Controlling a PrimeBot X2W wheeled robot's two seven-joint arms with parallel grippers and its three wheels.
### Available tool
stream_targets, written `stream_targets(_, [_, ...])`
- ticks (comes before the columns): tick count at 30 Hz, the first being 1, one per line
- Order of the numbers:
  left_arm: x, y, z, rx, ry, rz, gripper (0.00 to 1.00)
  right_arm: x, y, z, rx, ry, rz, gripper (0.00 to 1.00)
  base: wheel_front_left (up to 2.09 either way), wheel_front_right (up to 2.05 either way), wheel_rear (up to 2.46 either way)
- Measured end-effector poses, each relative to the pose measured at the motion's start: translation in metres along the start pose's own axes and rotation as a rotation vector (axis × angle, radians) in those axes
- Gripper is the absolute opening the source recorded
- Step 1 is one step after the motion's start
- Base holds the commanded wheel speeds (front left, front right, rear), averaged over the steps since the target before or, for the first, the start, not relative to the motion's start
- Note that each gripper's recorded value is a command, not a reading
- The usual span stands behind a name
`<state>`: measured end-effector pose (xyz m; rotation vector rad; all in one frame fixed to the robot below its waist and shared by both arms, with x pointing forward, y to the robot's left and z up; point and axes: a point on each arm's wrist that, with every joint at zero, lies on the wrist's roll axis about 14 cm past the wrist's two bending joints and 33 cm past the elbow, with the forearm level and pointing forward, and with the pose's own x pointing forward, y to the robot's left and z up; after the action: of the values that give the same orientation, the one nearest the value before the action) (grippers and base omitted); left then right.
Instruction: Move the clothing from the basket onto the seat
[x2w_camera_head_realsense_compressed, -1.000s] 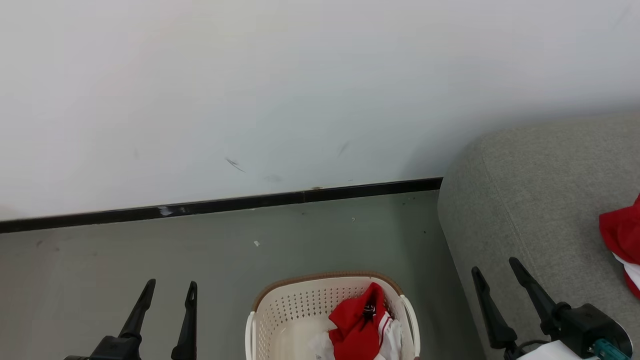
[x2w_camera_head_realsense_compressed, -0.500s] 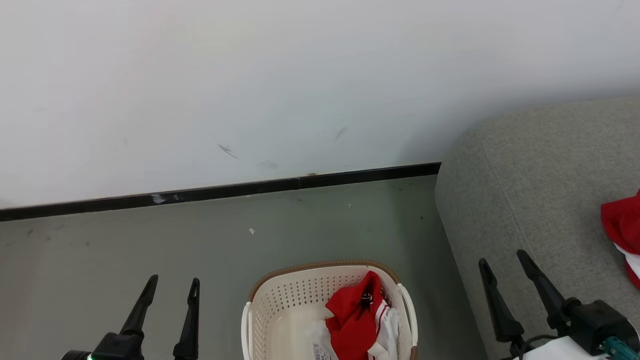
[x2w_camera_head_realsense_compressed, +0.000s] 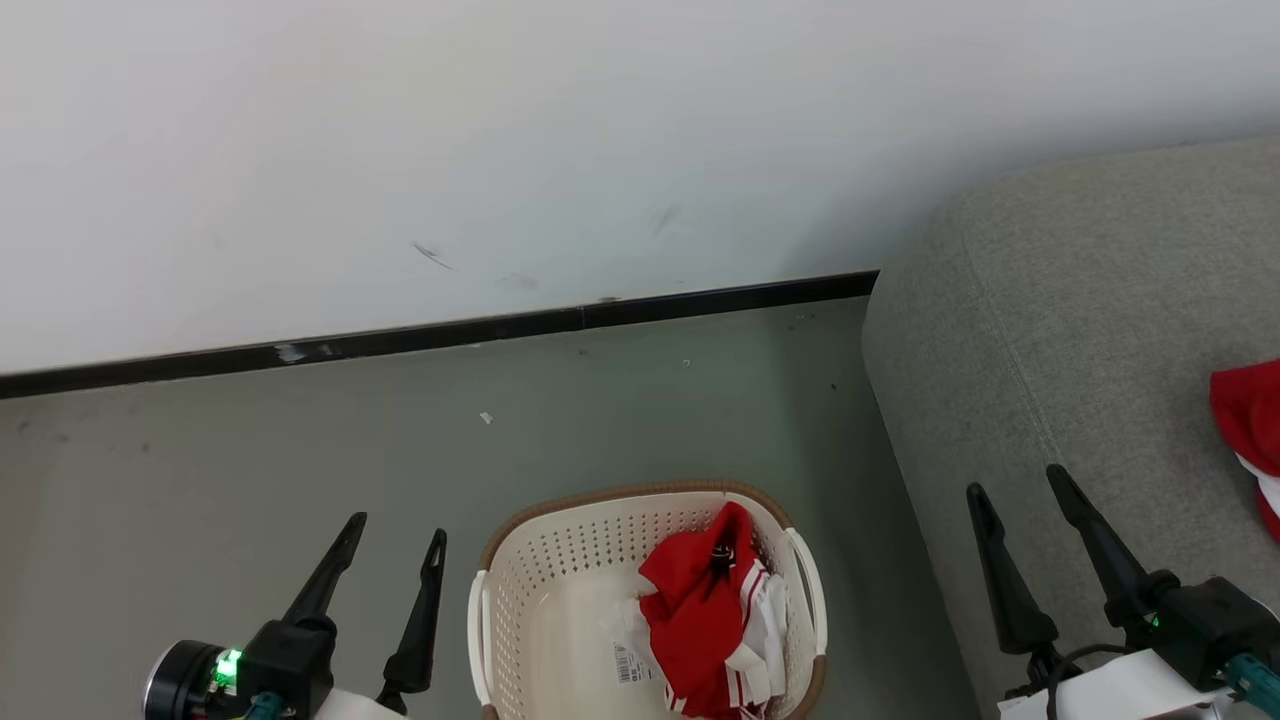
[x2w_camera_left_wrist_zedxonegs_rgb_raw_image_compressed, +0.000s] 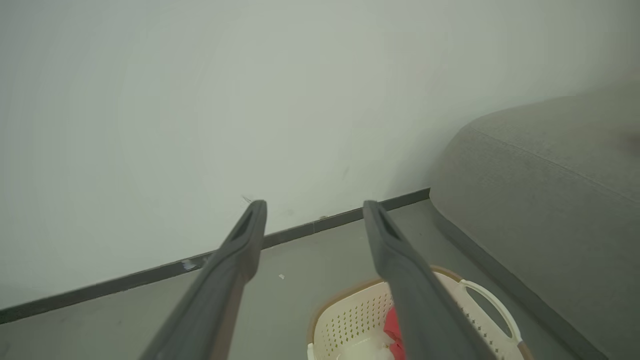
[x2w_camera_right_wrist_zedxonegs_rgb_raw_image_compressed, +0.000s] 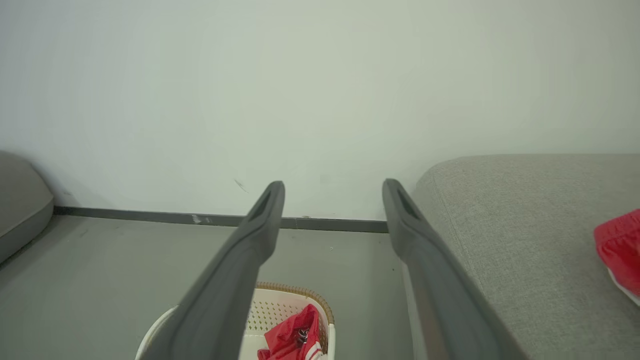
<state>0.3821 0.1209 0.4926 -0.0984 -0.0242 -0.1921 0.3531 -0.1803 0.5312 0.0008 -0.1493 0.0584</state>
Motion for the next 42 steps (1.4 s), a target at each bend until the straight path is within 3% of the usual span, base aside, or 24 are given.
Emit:
stream_targets(22, [0.053, -0.097, -0.087, 0.011, 0.257, -0.376, 1.0, 0.018, -0.044, -0.015, -0.081, 0.041, -0.118, 1.0, 0.0, 0.0, 0.0])
stream_targets(42, [0.056, -0.14, -0.198, 0.015, 0.533, -0.56, 1.0, 0.044, -0.067, -0.029, -0.108, 0.054, -0.172, 1.0, 0.0, 0.0, 0.0])
